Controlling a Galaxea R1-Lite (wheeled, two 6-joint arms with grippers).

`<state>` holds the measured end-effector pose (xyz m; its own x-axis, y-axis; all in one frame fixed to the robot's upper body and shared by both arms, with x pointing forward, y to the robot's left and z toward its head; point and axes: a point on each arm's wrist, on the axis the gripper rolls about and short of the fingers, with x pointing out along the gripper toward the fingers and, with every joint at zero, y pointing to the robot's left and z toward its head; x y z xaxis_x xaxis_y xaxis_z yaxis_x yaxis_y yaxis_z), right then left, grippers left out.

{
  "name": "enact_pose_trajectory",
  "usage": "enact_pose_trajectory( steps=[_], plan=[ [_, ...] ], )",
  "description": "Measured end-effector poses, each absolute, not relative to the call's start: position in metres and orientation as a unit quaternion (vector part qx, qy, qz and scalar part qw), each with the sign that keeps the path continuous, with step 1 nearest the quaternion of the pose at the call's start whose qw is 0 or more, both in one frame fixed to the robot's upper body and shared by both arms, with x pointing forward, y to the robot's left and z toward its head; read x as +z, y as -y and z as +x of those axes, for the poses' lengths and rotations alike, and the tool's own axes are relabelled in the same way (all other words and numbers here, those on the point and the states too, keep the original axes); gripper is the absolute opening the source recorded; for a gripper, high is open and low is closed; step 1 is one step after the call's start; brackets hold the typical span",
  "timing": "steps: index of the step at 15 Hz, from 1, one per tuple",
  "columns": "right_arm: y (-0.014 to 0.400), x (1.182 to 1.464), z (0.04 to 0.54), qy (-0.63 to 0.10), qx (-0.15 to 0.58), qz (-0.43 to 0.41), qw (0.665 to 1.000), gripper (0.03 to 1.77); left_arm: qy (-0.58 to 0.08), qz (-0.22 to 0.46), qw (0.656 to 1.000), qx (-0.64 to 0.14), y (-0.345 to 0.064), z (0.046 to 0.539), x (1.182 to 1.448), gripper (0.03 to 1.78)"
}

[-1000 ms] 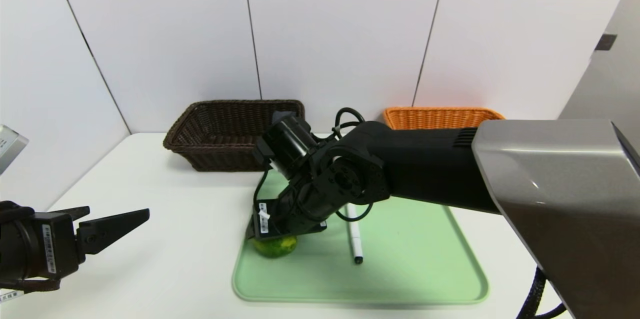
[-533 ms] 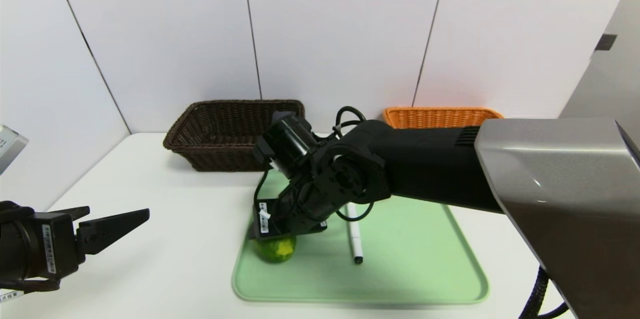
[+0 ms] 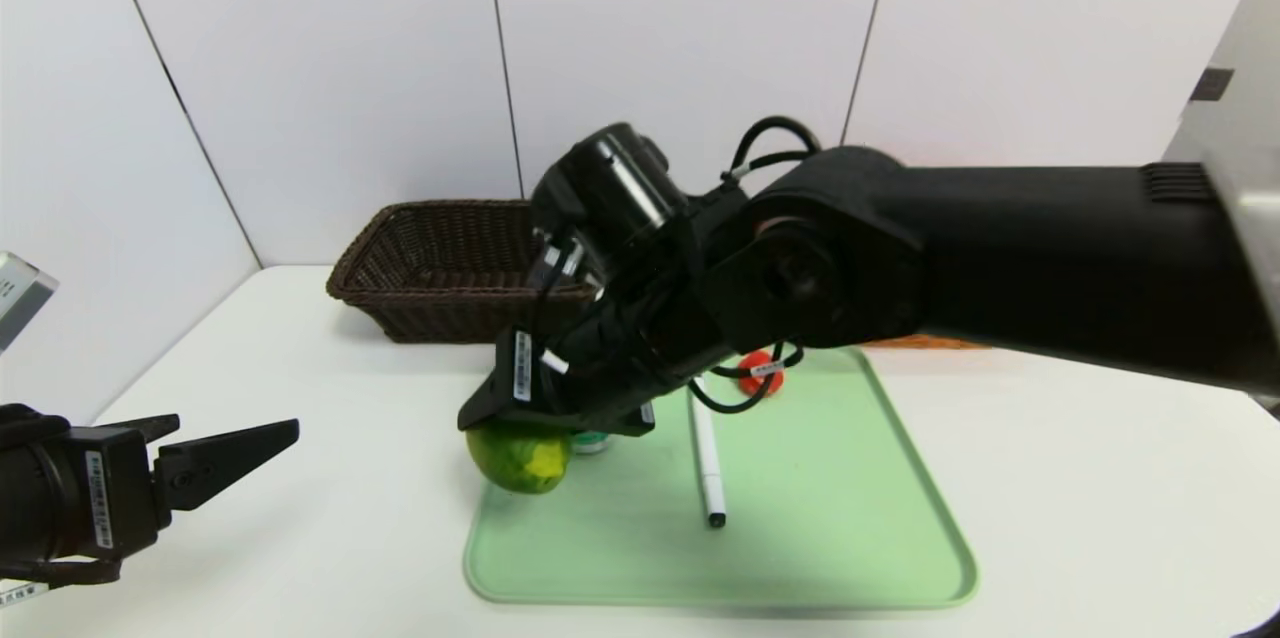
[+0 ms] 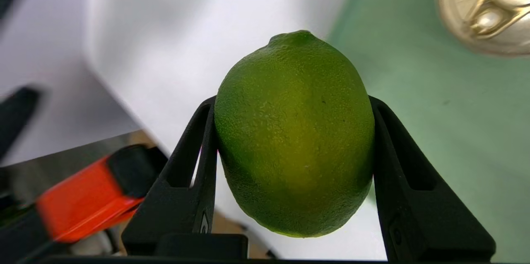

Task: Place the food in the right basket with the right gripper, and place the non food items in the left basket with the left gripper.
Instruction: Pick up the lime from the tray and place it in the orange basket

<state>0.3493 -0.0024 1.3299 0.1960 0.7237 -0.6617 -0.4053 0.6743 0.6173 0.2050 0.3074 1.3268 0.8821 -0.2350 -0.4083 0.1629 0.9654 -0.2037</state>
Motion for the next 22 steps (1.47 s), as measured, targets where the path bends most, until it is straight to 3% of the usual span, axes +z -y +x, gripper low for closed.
enact_pose_trajectory(
  steps=[2, 5, 9, 13, 16, 22],
  plan=[
    [0.028, 1.363, 0.358, -0.473, 0.384, 0.198, 0.768, 1.02, -0.218, -0.083, 0.967, -0.103, -0.307, 0.205, 1.328, 1.69],
    [0.082, 1.404, 0.385, -0.382, 0.367, 0.246, 0.811, 1.02, -0.219, -0.083, 0.967, -0.103, -0.307, 0.205, 1.328, 1.69],
    [0.165, 1.423, 0.426, -0.291, 0.272, 0.229, 0.888, 1.02, -0.219, -0.082, 0.967, -0.104, -0.307, 0.206, 1.328, 1.69],
    [0.233, 1.399, 0.472, -0.261, 0.115, 0.138, 0.949, 1.02, -0.219, -0.082, 0.967, -0.104, -0.307, 0.208, 1.329, 1.69],
    [0.258, 1.364, 0.503, -0.286, 0.052, 0.117, 0.95, 1.02, -0.219, -0.083, 0.967, -0.104, -0.307, 0.207, 1.329, 1.69],
    [0.282, 1.304, 0.543, -0.328, 0.003, 0.116, 0.938, 1.02, -0.216, -0.083, 0.967, -0.103, -0.308, 0.205, 1.329, 1.69]
  ],
)
